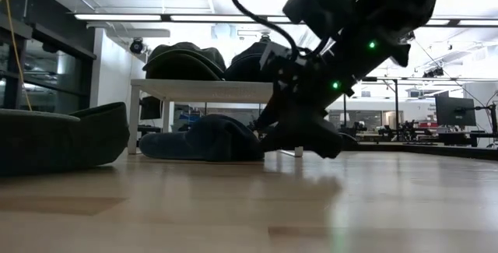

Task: Pick & Place hat
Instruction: Stack the blue cap on the blue cap on the shelf

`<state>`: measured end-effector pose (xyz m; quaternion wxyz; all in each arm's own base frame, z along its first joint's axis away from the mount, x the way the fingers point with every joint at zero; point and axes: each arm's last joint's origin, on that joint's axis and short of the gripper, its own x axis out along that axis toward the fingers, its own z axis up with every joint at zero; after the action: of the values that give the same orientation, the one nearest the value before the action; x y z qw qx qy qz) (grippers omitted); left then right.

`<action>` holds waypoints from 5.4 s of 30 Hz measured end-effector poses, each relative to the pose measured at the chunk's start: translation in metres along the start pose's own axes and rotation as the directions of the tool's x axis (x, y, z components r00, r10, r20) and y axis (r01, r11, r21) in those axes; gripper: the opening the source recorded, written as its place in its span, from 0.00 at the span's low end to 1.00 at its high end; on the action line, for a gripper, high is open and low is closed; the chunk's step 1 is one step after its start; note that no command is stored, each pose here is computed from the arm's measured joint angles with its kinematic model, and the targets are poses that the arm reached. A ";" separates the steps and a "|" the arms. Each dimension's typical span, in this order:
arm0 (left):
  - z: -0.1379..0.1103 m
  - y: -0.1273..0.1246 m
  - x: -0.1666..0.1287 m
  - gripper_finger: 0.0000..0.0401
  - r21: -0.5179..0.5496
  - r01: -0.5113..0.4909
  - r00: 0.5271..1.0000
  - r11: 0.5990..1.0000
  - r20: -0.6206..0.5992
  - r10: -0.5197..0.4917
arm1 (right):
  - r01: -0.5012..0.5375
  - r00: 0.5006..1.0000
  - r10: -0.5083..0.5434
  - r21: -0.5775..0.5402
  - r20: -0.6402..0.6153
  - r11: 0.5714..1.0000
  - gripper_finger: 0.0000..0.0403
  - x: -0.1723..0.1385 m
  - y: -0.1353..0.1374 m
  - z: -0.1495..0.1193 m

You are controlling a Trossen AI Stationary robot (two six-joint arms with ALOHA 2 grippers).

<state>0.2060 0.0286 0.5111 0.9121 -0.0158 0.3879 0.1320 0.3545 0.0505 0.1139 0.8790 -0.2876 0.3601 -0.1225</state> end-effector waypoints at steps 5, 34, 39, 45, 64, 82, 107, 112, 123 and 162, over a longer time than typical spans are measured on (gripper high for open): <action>0.000 0.000 0.000 0.55 0.016 0.000 1.000 1.000 0.000 0.000 | 0.048 0.998 -0.047 0.037 -0.029 0.998 0.65 0.008 -0.005 -0.005; 0.000 0.000 0.000 0.55 0.017 0.003 1.000 1.000 -0.001 -0.003 | -0.037 0.999 0.044 0.201 -0.030 0.979 0.19 0.021 -0.023 -0.014; 0.000 0.000 0.000 0.55 0.017 0.003 1.000 1.000 -0.001 -0.003 | -0.057 0.998 0.064 0.277 -0.018 0.959 0.11 0.014 -0.017 -0.010; 0.000 0.000 0.000 0.55 0.017 0.003 1.000 1.000 0.000 -0.003 | -0.092 0.996 0.094 0.348 0.013 0.933 0.11 -0.010 -0.007 0.004; 0.006 -0.003 0.005 0.55 0.014 0.083 0.996 0.996 0.031 -0.083 | -0.101 0.977 0.004 0.438 0.215 0.893 0.11 -0.147 -0.037 0.046; 0.041 -0.026 0.086 0.55 0.117 0.375 0.927 0.920 -0.027 -0.375 | -0.327 0.777 0.083 0.288 0.624 0.900 0.11 -0.227 -0.096 0.059; 0.072 -0.042 0.142 0.55 0.142 0.561 0.812 0.815 0.095 -0.576 | -0.287 0.557 0.049 0.138 0.829 0.948 0.11 -0.285 -0.143 0.044; 0.073 -0.042 0.143 0.55 0.114 0.562 0.815 0.819 0.096 -0.572 | -0.269 0.505 0.050 0.101 0.862 0.958 0.11 -0.296 -0.151 0.038; 0.076 -0.049 0.173 0.55 -0.024 0.620 0.783 0.784 0.075 -0.617 | -0.202 0.440 0.030 0.067 0.897 0.977 0.11 -0.313 -0.164 0.027; 0.094 -0.081 0.223 0.55 -0.223 0.827 0.552 0.516 0.146 -0.821 | -0.077 0.458 -0.054 0.099 0.887 0.992 0.11 -0.335 -0.184 -0.001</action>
<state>0.4405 0.0135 0.4121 0.8586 -0.3183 0.3024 -0.2646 0.1141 0.0431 0.4108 0.9548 -0.2512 -0.1565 0.0288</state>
